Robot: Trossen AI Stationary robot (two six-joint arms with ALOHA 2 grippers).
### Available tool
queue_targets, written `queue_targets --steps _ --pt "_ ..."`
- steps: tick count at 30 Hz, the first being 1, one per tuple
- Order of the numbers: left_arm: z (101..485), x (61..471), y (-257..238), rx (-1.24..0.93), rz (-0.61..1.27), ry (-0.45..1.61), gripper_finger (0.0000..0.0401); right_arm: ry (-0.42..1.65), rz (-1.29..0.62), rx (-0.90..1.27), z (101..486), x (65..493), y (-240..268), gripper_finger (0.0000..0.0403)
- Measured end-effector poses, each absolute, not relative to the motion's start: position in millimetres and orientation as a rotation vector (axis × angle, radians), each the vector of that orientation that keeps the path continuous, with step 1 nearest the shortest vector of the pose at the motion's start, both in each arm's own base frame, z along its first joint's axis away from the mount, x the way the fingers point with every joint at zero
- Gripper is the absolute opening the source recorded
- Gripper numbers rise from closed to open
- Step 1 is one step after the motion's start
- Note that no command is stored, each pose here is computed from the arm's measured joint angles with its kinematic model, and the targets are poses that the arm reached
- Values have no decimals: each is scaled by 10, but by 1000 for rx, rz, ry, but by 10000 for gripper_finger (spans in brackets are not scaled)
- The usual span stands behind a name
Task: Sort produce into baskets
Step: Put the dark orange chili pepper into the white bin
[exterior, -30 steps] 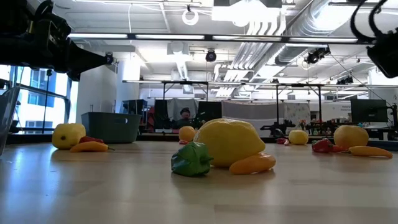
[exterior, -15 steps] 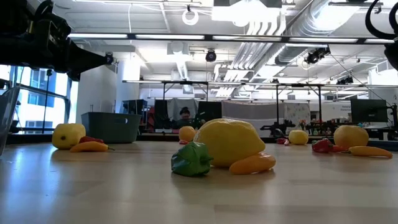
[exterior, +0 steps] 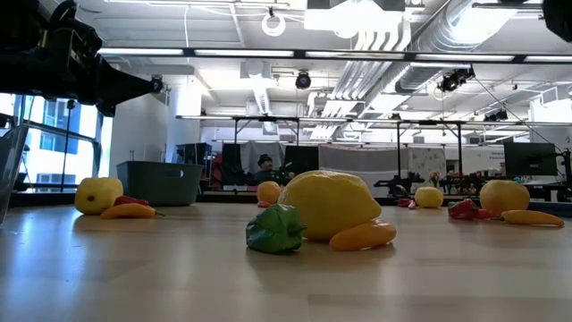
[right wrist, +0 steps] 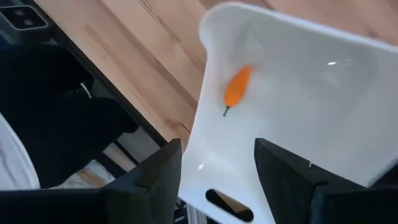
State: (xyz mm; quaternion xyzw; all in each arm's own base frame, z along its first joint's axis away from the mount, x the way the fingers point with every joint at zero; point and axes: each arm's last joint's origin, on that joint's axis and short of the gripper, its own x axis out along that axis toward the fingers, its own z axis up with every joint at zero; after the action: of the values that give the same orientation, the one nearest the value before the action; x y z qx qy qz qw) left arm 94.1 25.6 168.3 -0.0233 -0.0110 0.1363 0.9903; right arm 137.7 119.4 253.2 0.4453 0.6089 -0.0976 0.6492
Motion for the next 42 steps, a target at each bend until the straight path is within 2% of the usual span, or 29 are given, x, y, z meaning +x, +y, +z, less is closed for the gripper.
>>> queue_targets --steps 5,9,17,29,35,42 --pt "1683 941 256 -47 273 -22 0 1325 -215 992 2750 1485 1043 193" --pt "1683 941 256 -47 273 -22 0 1269 -261 936 2740 1569 861 193" --pt "1682 941 256 -47 273 -22 0 1244 -415 775 2430 1756 451 193" --pt "1682 941 256 -47 274 -22 0 1473 -337 550 1885 2095 105 193" --pt "1683 941 256 -47 273 -22 0 1483 -437 635 1698 2220 -49 193" --pt "1683 941 256 -47 273 -22 0 1450 -602 750 1666 2226 -172 193"
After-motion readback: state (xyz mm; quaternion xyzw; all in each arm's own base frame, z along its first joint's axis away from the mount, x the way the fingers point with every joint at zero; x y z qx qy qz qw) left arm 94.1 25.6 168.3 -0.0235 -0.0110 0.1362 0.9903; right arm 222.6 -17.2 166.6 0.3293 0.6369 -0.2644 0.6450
